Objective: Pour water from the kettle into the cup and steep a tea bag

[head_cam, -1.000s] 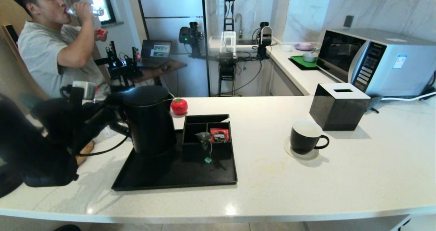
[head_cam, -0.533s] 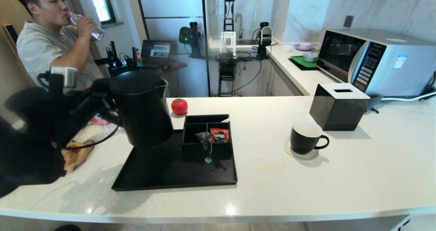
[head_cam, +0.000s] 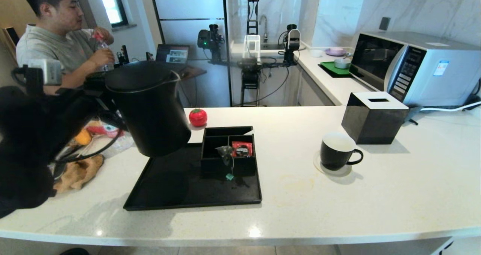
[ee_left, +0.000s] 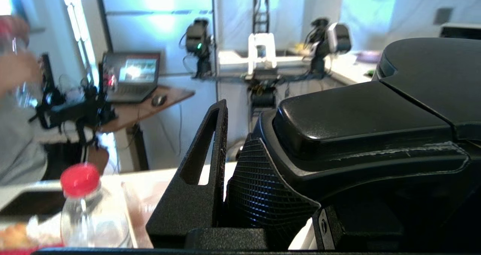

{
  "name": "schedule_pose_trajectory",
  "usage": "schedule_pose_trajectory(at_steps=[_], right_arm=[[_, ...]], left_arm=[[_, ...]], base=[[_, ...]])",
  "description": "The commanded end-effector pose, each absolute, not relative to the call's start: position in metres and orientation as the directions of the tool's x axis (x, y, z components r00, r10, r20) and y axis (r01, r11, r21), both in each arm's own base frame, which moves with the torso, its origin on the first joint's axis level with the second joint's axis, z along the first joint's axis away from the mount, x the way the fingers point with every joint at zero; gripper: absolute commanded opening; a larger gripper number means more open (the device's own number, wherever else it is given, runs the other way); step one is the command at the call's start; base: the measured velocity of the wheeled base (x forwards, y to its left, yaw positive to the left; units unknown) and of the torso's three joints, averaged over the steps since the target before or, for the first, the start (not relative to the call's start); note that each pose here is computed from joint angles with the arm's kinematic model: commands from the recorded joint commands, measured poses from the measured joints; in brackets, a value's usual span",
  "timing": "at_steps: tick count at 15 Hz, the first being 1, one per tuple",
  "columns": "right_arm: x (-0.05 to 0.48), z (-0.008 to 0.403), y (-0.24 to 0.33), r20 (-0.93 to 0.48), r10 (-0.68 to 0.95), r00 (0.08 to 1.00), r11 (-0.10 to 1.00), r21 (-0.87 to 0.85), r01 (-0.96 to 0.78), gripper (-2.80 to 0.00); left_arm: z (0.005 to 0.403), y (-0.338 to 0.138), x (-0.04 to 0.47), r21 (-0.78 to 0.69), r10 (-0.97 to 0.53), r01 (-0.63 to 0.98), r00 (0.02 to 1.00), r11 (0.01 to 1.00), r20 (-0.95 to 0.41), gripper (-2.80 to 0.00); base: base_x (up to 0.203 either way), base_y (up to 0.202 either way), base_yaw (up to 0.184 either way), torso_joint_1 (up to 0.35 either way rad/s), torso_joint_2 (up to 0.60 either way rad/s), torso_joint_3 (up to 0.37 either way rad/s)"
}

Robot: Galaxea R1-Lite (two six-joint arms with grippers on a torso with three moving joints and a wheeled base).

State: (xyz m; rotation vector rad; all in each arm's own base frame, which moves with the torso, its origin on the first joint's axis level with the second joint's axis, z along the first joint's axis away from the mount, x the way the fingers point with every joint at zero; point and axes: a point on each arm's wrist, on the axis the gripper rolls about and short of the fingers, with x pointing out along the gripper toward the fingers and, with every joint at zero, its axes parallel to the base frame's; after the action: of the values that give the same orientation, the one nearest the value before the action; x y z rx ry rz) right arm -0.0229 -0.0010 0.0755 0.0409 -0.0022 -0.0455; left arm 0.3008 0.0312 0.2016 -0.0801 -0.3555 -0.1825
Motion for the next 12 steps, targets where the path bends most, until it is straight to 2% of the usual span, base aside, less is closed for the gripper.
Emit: schedule_pose_trajectory(at_steps=[1, 12], right_arm=[[-0.023, 0.075, -0.001, 0.0, -0.046, 0.999, 0.998, 0.041, 0.046, -2.8], [-0.023, 0.075, -0.001, 0.0, -0.046, 0.999, 0.998, 0.041, 0.046, -2.8]], left_arm=[[0.215, 0.027, 0.295, -0.022, -0.178, 0.206, 0.889, 0.978, 0.423, -2.8], [0.245, -0.029, 0.307, -0.009, -0.34, 0.386, 0.823, 0.923, 0.455, -2.8]], base=[[0.0, 0.0, 0.0, 0.0, 0.0, 0.0], [0.0, 0.0, 0.0, 0.0, 0.0, 0.0]])
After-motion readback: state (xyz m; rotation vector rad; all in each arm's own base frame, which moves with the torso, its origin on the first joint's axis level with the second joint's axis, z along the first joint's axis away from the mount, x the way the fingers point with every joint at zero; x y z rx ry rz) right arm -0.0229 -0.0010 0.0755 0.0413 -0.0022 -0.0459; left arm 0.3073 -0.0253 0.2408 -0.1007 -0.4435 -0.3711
